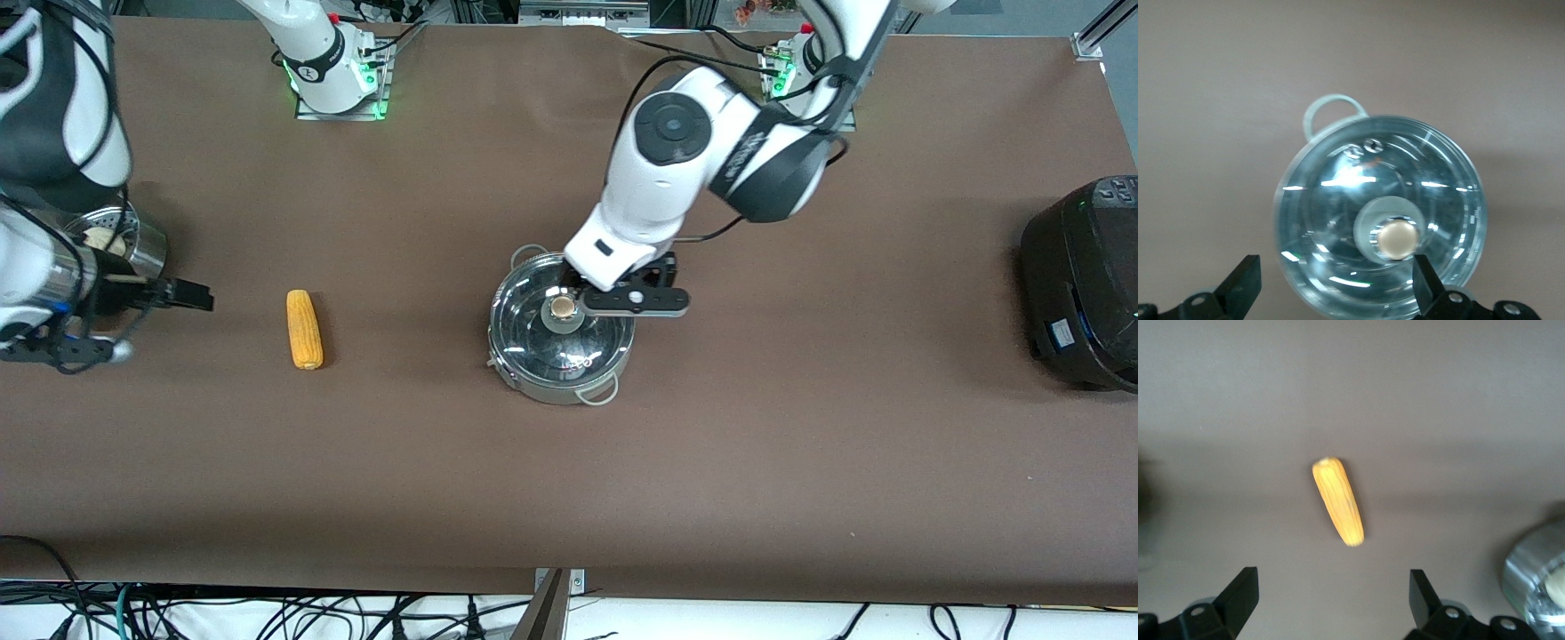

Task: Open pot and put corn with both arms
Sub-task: 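Reach the left gripper to the lid knob while the right gripper approaches the corn, then grasp the lid knob with the left gripper while the right gripper grasps the corn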

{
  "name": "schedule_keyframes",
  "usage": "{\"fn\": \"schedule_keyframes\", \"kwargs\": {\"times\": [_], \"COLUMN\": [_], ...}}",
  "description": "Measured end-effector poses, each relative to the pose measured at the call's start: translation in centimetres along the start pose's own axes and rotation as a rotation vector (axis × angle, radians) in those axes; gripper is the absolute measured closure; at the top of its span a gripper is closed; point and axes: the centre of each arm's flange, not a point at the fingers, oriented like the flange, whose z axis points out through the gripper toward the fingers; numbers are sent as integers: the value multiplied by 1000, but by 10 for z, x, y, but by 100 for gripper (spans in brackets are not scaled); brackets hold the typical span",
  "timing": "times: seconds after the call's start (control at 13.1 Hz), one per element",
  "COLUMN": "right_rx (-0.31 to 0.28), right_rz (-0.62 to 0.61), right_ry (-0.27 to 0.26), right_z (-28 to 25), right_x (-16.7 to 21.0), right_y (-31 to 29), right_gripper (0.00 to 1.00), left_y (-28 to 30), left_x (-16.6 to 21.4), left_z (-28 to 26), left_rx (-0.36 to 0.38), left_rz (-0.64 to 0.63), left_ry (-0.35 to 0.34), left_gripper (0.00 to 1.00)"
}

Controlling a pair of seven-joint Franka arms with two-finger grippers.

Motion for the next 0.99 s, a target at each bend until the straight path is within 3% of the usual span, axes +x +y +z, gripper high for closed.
{"fn": "schedule_keyframes", "kwargs": {"times": [0.23,0.46,0.99], "right_rx": [67,65,42], "right_rz": [-55,-81,-199], "right_ry": [56,78,146], "right_z": [65,109,178], "right_x": [25,27,11], "right_y": [-13,-7,-2], "right_gripper": [0,0,0], "left_y": [26,30,30], "left_x": [-12,-9,-10], "left_z": [44,61,73], "left_rx": [-27,-54,-28], "left_rz": [17,19,37], "left_ry": [17,46,51], "left_gripper": [0,0,0]}}
